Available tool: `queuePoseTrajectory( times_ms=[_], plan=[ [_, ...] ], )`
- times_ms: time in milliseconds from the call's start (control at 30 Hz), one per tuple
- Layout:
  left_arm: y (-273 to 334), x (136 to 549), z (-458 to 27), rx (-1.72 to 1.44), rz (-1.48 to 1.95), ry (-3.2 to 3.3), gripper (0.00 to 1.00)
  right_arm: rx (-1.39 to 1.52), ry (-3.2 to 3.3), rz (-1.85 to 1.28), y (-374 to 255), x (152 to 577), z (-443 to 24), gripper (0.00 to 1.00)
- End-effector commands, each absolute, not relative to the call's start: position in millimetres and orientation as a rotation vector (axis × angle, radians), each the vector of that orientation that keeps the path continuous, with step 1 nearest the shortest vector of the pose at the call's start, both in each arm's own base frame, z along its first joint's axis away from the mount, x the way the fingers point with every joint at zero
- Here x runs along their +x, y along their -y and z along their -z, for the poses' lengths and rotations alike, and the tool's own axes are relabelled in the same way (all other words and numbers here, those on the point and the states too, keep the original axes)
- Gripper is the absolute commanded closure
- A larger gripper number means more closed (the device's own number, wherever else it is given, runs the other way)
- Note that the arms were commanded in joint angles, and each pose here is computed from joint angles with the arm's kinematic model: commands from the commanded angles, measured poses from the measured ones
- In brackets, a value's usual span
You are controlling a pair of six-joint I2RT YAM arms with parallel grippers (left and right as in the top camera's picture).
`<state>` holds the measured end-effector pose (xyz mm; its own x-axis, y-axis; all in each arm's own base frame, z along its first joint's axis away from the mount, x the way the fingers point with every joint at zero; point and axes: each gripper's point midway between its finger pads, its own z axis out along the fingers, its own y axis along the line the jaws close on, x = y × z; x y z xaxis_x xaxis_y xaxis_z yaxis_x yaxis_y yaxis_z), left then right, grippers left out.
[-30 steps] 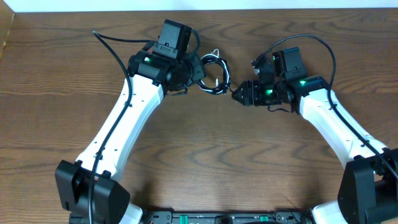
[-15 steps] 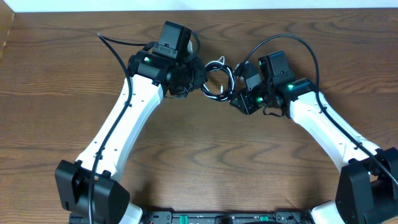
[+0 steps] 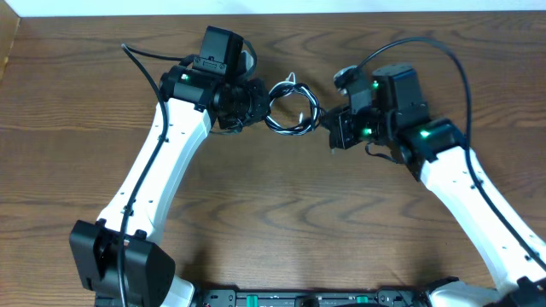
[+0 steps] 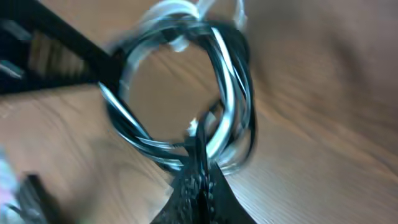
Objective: Untangle cables
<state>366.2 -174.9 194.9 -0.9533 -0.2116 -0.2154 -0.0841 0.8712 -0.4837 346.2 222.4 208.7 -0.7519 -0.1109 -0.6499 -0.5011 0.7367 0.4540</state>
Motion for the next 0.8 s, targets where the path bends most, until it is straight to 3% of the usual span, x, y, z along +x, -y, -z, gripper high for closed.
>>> queuePoseTrajectory(
  times_ms=[0, 300, 467, 767],
  plan=[
    [171.9, 366.0, -200.2, -0.12, 0.676, -2.764, 0.93, -0.332, -2.279, -1.016, -231.7, 346.1, -240.0, 0.99],
    [192.2, 355.0, -206.6, -0.066, 0.829, -2.776, 0.93, -0.152, -2.277, -1.063, -243.5, 365.1, -238.2, 0.99],
    [220.4, 337.9, -213.1, 0.029, 0.961, -2.789, 0.93, -0.011, -2.308, -1.033, -263.9, 388.7, -206.6, 0.99],
    [240.5, 325.3, -231.3, 0.089, 1.215, -2.758, 0.92, 0.004, -2.4, -0.961, -273.8, 389.7, -166.3, 0.99]
  ],
)
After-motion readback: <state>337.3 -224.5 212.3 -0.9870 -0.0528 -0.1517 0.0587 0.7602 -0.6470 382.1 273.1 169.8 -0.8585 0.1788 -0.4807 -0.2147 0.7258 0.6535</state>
